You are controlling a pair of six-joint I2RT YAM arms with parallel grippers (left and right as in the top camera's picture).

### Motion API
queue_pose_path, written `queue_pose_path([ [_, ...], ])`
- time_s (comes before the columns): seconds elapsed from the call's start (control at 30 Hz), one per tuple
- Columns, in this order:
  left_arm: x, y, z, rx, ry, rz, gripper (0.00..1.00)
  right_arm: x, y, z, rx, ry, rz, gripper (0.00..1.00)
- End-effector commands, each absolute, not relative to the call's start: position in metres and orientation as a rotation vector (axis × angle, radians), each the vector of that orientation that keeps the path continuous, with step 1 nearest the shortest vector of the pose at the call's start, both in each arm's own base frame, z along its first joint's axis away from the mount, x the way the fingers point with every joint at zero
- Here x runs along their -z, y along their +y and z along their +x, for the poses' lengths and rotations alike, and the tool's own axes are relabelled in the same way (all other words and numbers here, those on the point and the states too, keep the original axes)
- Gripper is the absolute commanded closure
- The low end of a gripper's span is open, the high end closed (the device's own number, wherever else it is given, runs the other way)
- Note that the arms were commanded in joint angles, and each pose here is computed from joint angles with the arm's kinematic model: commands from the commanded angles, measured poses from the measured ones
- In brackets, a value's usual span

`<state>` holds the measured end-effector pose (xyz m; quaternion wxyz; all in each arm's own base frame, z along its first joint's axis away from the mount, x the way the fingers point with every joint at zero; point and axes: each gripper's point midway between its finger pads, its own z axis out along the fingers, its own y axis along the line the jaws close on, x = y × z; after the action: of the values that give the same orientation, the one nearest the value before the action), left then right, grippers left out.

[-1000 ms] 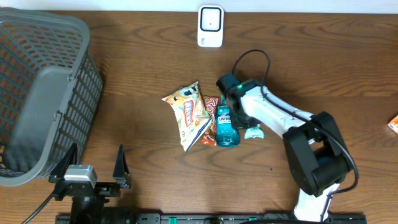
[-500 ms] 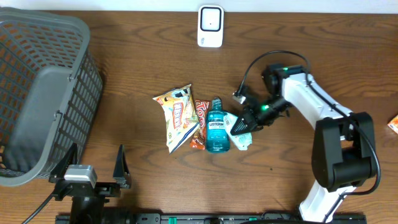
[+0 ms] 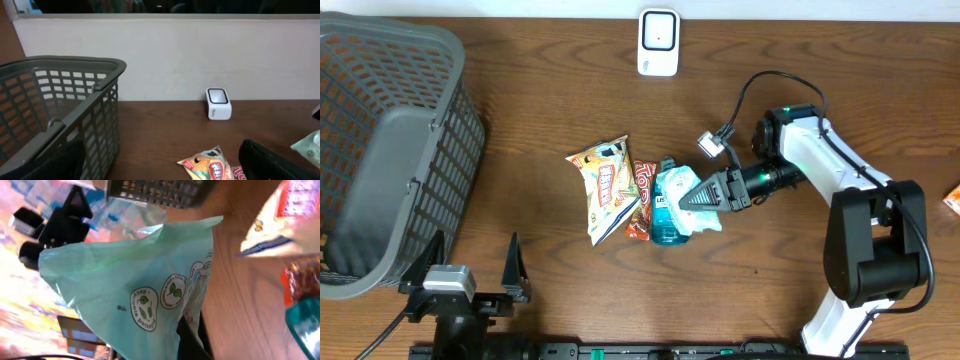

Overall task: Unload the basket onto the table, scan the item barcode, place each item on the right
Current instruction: 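Lift the wipes pack and hold it in front of the white scanner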

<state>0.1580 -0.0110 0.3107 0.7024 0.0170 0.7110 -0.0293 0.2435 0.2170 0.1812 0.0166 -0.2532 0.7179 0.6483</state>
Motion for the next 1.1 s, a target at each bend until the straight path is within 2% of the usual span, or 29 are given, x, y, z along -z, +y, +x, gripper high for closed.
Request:
queue_pose_path([
  [0.0, -0.313, -0.013, 0.156, 0.069, 1.573, 0.055, 0.02, -0.203, 0.223, 0.239, -1.952, 1.972, -0.951, 0.99],
  [0.3, -0.313, -0.013, 0.156, 0.069, 1.573, 0.055, 0.02, -0.216, 0.240, 0.211, -1.950, 1.924, -1.115, 0.99],
  [0.77, -0.312, -0.013, 0.156, 0.069, 1.573, 0.055, 0.02, -0.286, 0.243, 0.134, -1.762, 1.640, -1.471, 0.99],
  [1.07, -0.313, -0.013, 0.156, 0.069, 1.573, 0.055, 0.02, -0.287, 0.242, 0.133, -1.737, 1.620, -1.489, 0.99],
])
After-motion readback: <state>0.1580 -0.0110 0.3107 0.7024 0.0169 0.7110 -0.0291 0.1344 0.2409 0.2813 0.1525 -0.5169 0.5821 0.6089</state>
